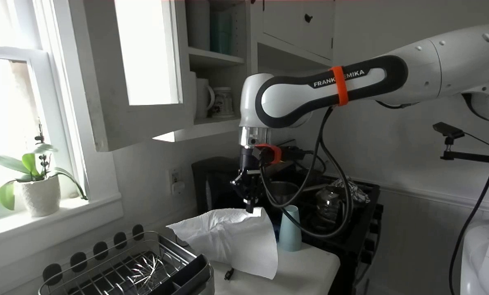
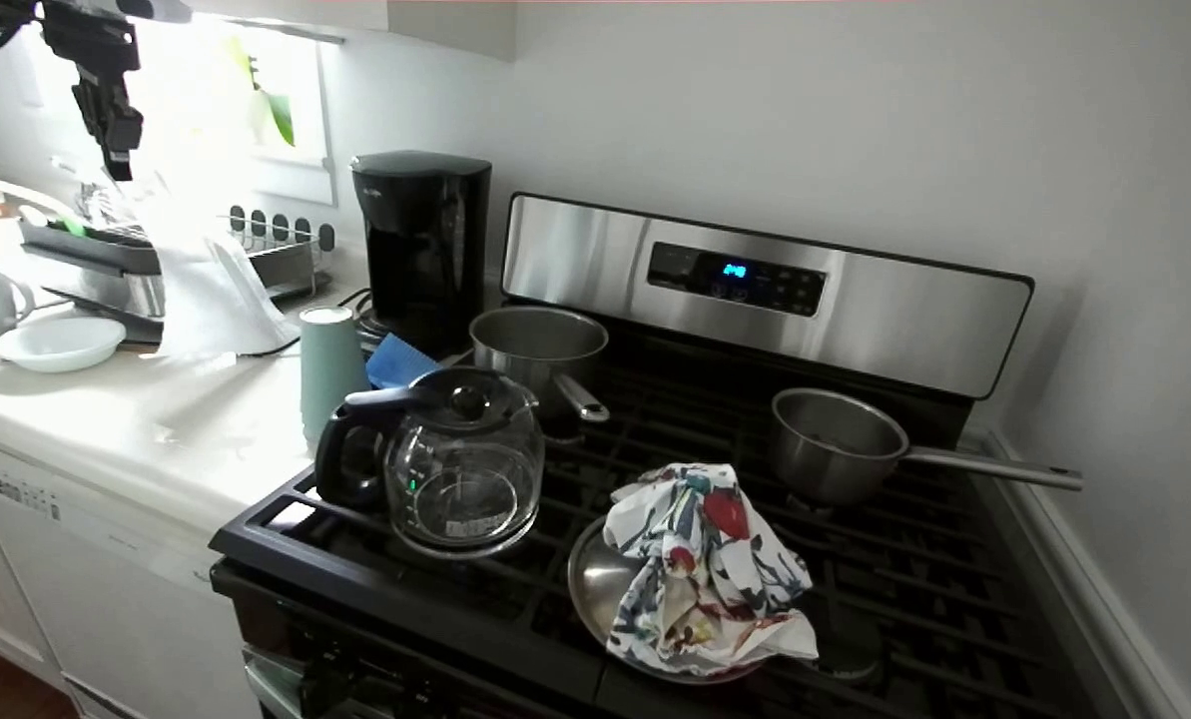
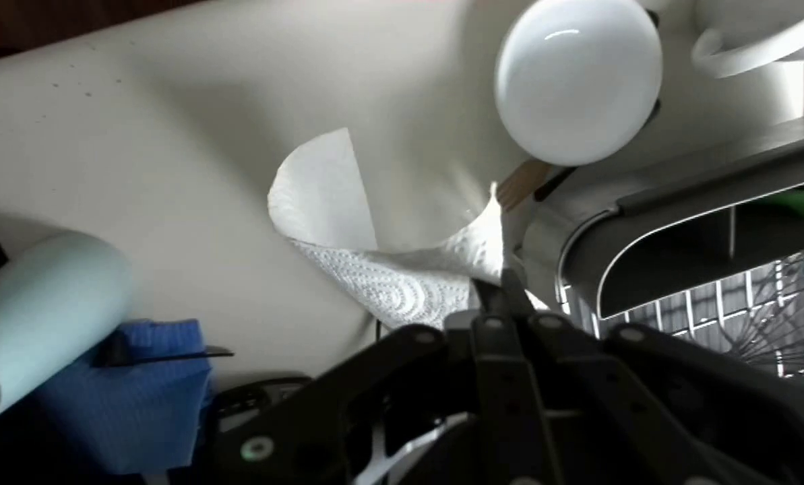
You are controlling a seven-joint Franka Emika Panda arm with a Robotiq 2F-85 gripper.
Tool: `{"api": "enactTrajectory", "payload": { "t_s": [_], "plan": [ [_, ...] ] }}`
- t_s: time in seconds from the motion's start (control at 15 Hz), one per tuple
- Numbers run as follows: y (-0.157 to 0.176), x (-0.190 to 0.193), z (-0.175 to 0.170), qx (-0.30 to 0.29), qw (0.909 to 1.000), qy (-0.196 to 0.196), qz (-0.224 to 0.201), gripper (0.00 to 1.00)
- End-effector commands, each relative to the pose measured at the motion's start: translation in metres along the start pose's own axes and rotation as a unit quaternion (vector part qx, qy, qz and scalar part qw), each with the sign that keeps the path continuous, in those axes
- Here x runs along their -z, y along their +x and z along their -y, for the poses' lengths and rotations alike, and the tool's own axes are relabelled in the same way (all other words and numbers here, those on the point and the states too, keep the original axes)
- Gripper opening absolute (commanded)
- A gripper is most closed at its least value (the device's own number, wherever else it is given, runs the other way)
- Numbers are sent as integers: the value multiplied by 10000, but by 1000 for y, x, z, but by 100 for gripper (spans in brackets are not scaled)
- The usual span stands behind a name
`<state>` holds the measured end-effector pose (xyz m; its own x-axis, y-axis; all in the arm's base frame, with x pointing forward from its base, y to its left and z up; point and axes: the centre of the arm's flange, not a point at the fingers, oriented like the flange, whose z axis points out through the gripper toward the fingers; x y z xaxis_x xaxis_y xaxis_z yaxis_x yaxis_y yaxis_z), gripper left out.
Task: Use the paper towel to wipe the counter
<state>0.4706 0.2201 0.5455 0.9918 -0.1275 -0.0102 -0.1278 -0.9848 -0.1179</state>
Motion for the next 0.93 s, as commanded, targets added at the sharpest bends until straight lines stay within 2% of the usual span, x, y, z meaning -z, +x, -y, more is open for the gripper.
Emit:
{"api": "enactTrajectory", "payload": {
  "t_s": [0.0, 0.07, 0.2, 0.33, 0.47, 0.67, 0.87],
  "plan": [
    [-15, 11, 2, 332, 9969, 485, -531, 0],
    [-1, 8, 3, 88, 9996, 123, -229, 1],
    [-1, 15, 7, 220, 9982, 295, -465, 1],
    [-3, 15, 7, 254, 9979, 309, -502, 1],
    [-5, 17, 5, 101, 9972, -142, -730, 0],
    [-17, 30, 0, -77, 9897, -864, -1137, 0],
    [-37, 40, -3, -228, 9828, -1352, -1237, 0]
  ]
}}
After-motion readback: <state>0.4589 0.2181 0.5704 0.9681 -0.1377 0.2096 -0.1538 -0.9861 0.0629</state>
